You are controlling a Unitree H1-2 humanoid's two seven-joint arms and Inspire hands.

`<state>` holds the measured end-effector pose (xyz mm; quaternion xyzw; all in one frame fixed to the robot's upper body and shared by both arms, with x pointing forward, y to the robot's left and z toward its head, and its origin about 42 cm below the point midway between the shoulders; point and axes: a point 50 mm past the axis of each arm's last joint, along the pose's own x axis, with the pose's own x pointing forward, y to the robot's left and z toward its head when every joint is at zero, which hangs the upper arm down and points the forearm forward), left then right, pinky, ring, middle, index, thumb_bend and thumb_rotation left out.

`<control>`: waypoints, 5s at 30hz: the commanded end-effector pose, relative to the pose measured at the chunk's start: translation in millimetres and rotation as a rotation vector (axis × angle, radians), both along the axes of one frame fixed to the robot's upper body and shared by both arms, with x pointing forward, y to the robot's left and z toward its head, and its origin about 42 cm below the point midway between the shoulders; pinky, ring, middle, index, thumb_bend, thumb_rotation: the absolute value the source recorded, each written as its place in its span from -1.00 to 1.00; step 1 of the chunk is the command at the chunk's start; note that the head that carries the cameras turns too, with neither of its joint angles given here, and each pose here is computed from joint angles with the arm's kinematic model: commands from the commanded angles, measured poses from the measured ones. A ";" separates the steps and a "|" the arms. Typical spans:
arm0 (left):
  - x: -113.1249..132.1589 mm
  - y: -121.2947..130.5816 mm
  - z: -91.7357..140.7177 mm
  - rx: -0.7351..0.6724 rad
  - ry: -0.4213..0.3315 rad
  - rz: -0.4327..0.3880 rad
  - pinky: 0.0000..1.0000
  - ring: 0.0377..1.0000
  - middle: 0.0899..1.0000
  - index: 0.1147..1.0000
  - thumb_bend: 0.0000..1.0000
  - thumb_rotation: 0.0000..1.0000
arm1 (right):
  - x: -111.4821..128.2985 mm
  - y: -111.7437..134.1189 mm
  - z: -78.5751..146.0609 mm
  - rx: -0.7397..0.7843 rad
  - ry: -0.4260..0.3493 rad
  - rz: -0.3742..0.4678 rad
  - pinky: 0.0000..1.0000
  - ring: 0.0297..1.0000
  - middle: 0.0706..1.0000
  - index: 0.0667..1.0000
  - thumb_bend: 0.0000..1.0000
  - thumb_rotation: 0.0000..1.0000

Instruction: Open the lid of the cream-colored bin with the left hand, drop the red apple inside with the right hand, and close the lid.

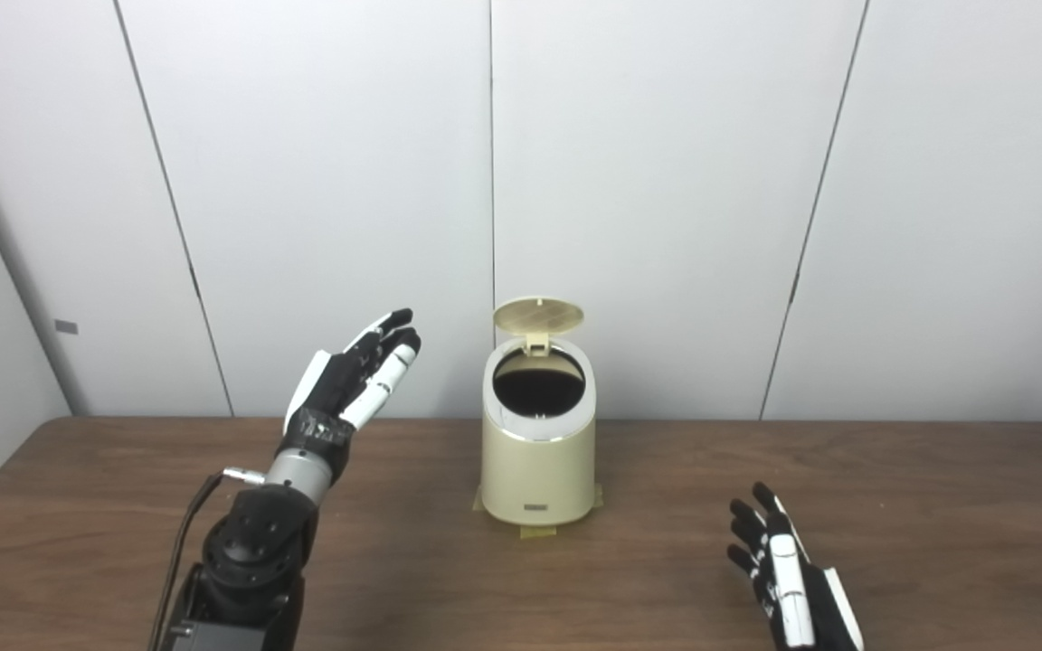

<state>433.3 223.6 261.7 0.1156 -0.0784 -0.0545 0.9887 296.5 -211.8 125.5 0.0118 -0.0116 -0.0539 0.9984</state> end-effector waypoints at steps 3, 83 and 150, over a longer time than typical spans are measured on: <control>12.8 -11.2 31.6 0.017 -0.112 -0.030 0.77 0.79 0.77 0.81 -0.15 0.38 | 6.2 1.7 13.3 -0.020 -0.092 0.015 0.78 0.85 0.80 0.89 0.05 1.00; 67.1 -78.2 81.6 1.197 -0.526 -0.068 0.78 0.70 0.65 0.63 0.13 0.73 | 19.2 -7.9 -17.0 -0.394 -0.018 0.025 1.00 0.83 0.70 0.93 -0.01 1.00; 5.5 -89.4 18.6 1.500 -0.585 -0.229 0.84 0.71 0.59 0.57 0.12 0.63 | 16.6 -16.5 -5.0 -0.385 -0.007 -0.001 0.74 0.74 0.67 0.94 -0.12 1.00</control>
